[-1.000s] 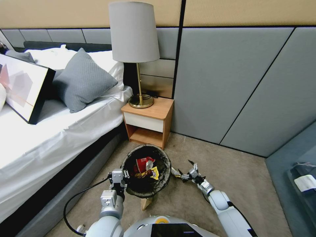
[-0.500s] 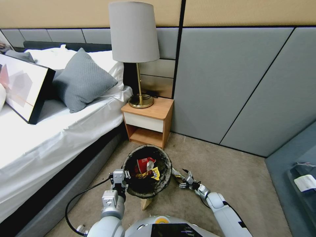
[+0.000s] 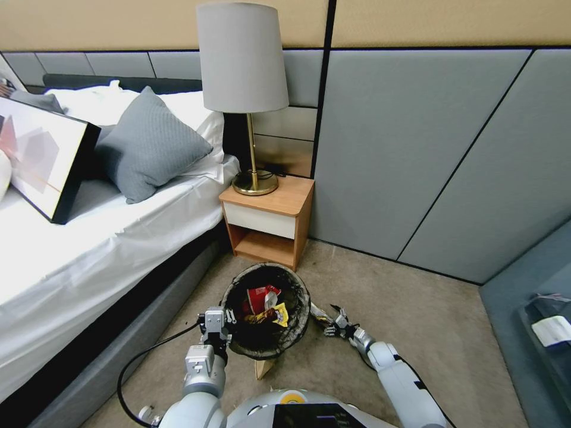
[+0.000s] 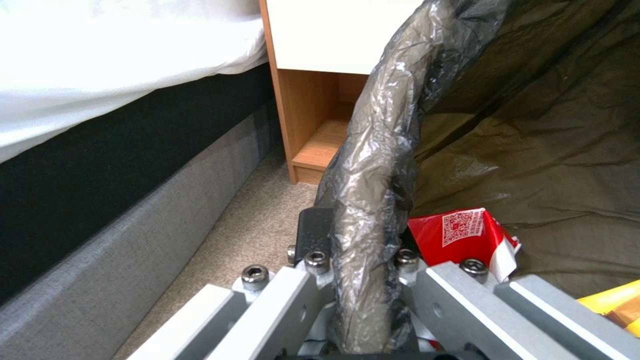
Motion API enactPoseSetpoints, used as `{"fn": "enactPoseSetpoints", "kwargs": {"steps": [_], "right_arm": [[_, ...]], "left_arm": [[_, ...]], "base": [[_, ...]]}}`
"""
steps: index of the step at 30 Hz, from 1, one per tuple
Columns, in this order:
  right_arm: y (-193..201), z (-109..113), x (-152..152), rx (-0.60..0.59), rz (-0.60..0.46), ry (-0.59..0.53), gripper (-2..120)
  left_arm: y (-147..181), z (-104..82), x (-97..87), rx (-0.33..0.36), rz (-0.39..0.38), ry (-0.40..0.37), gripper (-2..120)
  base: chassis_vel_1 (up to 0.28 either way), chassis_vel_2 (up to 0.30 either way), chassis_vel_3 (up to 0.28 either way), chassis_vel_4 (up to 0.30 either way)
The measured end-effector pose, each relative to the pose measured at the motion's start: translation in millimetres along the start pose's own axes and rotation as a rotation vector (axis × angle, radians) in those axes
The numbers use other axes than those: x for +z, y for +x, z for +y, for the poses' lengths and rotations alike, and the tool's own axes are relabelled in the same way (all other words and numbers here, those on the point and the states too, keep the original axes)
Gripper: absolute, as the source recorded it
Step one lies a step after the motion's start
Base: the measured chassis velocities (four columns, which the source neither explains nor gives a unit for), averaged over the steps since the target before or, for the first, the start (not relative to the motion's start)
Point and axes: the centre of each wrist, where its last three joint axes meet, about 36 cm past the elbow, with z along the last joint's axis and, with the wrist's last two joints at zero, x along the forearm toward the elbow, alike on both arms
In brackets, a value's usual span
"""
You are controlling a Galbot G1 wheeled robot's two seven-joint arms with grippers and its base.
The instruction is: Pick up the trash bin, then pick up the garbage from the floor and place it into the trash bin.
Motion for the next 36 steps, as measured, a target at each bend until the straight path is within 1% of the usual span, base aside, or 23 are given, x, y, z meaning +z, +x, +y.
{"fn": "enactPoseSetpoints", "kwargs": {"steps": [1,2,4,5,8,10,12,13,14,15,18,20,21,22,24,25,26,28,31,36], "right_arm": [[-1.4,3.4,4.2,0.001,0.011,-0.014,99],[-1.7,4.9,5.6,0.001,0.013,-0.020,95],[-1.9,5.9,6.2,0.001,0.013,-0.024,93],[-2.3,8.6,7.2,-0.003,0.010,-0.029,86],[-2.2,11.1,8.0,-0.005,0.009,-0.032,78],[-1.8,14.5,8.6,-0.009,0.008,-0.035,67],[-1.7,15.4,8.7,-0.010,0.007,-0.036,65],[-1.8,16.6,8.6,-0.012,0.007,-0.036,58],[-1.8,16.6,8.6,-0.012,0.007,-0.036,58],[-1.9,17.3,8.6,-0.013,0.006,-0.036,50],[-2.4,17.6,7.8,-0.013,0.004,-0.036,43],[-2.7,16.4,6.5,-0.008,0.003,-0.038,31],[-2.7,16.4,6.5,-0.008,0.003,-0.038,31],[-2.6,16.0,6.4,-0.006,0.003,-0.038,28],[-2.3,15.1,6.2,0.004,0.002,-0.042,16],[-2.3,15.1,6.2,0.007,0.002,-0.043,13],[-2.3,15.1,6.2,0.007,0.002,-0.043,13],[-2.3,15.0,6.2,0.012,0.001,-0.045,2],[-2.3,15.0,5.9,0.017,0.000,-0.046,0],[-2.5,14.7,4.8,0.022,-0.007,-0.047,0]], "left_arm": [[0.0,0.3,0.0,-0.001,0.000,-0.001,0],[0.0,0.4,0.1,-0.001,0.000,-0.001,0],[0.0,0.4,0.0,-0.001,0.000,-0.001,0],[-0.1,0.3,0.1,-0.001,0.000,-0.001,0],[-0.3,-0.1,0.5,0.001,0.001,-0.001,0],[-0.3,-0.9,0.8,0.004,0.002,0.000,0],[-0.3,-0.9,0.8,0.004,0.002,0.000,0],[-0.3,-1.0,0.8,0.005,0.002,0.000,0],[-0.3,-1.0,0.8,0.005,0.002,0.000,0],[-0.2,-1.0,0.9,0.006,0.002,-0.001,0],[-0.2,-1.0,0.9,0.007,0.002,-0.001,0],[-0.2,-1.2,0.9,0.008,0.002,-0.002,0],[-0.2,-1.2,0.9,0.008,0.002,-0.002,0],[-0.4,-1.3,1.0,0.008,0.001,-0.001,0],[-0.9,-1.7,1.5,0.009,0.002,-0.001,0],[-1.1,-1.7,1.6,0.009,0.002,-0.001,0],[-1.1,-1.7,1.6,0.009,0.002,-0.001,0],[-1.5,-1.5,1.5,0.009,0.001,-0.001,0],[-1.9,-1.4,1.7,0.009,0.001,-0.001,0],[-2.2,-1.6,2.0,0.009,0.001,-0.001,0]], "base": [[0.000,0.000,0.000,0.000],[0.000,0.000,0.000,0.000],[0.000,0.000,0.000,0.000],[0.000,0.000,0.000,0.000],[0.000,0.000,0.000,0.000],[0.000,0.000,0.000,0.000],[0.000,0.000,0.000,0.000],[0.000,0.000,0.000,0.000],[0.000,0.000,0.000,0.000],[0.000,0.000,0.000,0.000],[0.000,0.000,0.000,0.000],[0.000,0.000,0.000,0.000],[0.000,0.000,0.000,0.000],[0.000,0.000,0.000,0.000],[0.000,0.000,0.000,0.000],[0.000,0.000,0.000,0.000],[0.000,0.000,0.000,0.000],[0.000,0.000,0.000,0.000],[0.000,0.000,0.000,0.000],[0.000,0.000,0.000,0.000]]}}
